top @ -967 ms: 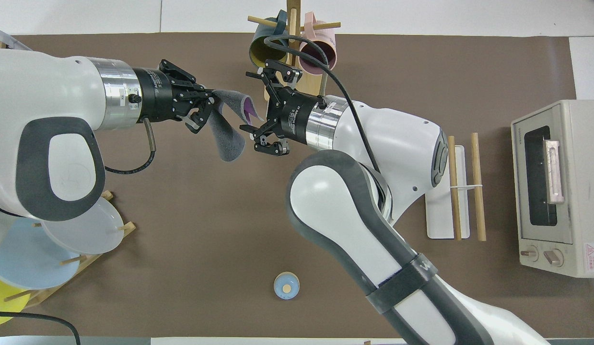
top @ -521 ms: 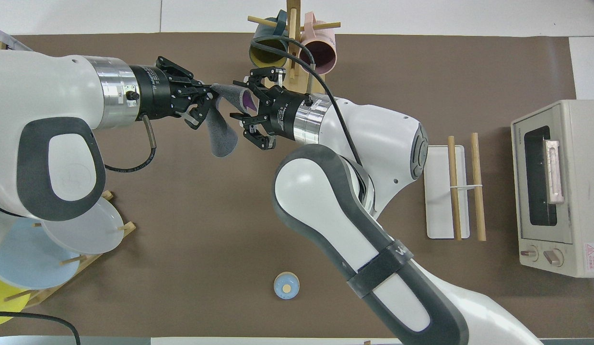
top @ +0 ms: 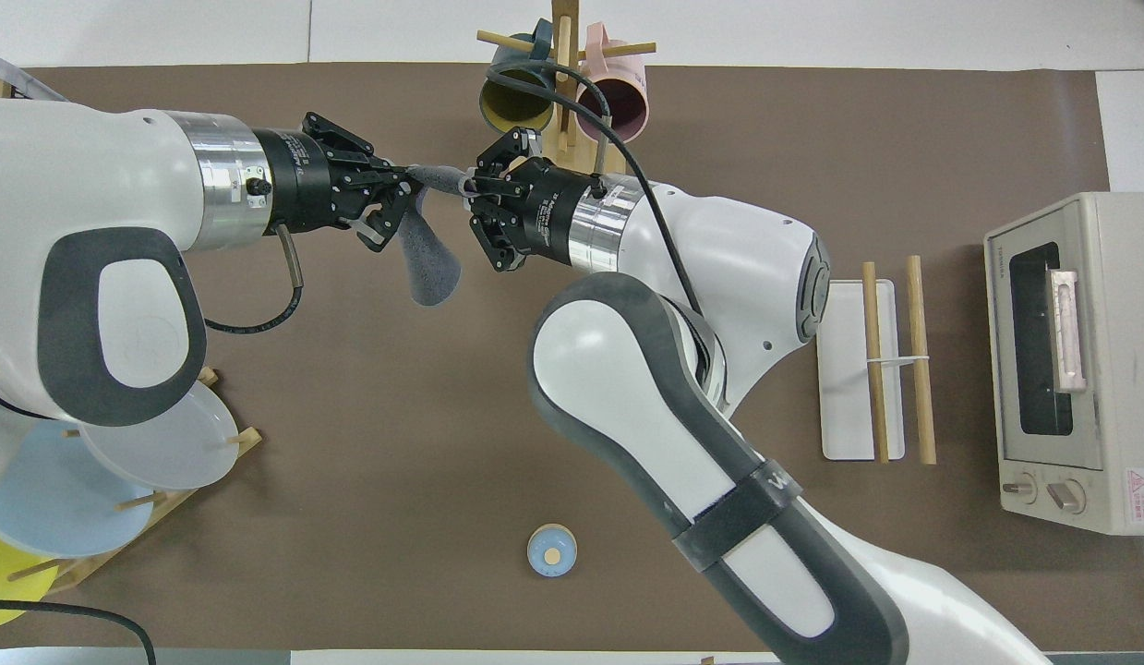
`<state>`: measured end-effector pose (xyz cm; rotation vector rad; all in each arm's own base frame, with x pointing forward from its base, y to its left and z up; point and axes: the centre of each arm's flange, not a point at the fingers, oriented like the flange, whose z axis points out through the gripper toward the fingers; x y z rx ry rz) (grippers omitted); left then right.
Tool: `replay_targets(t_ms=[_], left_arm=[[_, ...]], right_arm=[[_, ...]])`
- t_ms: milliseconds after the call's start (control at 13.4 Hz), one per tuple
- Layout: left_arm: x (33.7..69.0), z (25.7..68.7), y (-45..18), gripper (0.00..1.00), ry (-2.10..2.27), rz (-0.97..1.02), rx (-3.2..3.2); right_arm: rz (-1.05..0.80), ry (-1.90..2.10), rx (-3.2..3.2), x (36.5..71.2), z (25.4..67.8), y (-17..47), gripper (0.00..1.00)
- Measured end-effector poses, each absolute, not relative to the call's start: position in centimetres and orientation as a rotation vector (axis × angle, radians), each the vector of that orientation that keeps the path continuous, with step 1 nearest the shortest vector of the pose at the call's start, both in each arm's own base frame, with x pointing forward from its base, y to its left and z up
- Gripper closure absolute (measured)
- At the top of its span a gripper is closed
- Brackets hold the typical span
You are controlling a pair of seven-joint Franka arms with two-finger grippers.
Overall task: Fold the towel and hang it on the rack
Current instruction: 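Grasp the hanging towel with the right gripper below the left gripper, then open the left gripper while the right gripper pulls the towel away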
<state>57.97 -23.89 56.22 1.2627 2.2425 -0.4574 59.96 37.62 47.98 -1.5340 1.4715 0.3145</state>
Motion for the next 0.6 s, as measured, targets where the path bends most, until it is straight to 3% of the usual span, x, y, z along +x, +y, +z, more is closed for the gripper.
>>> replay_targets(t_ms=[298, 595], left_arm=[[57.6, 56.2, -24.3, 0.92, 2.235, -0.456, 1.280], [57.0, 56.0, -25.0, 0.48, 2.213, -0.448, 1.328]], right_arm=[[0.269, 1.361, -1.687, 59.7, 48.1, 38.3, 0.98], [0.157, 1.108, -2.038, 58.9, 49.8, 38.4, 0.98]])
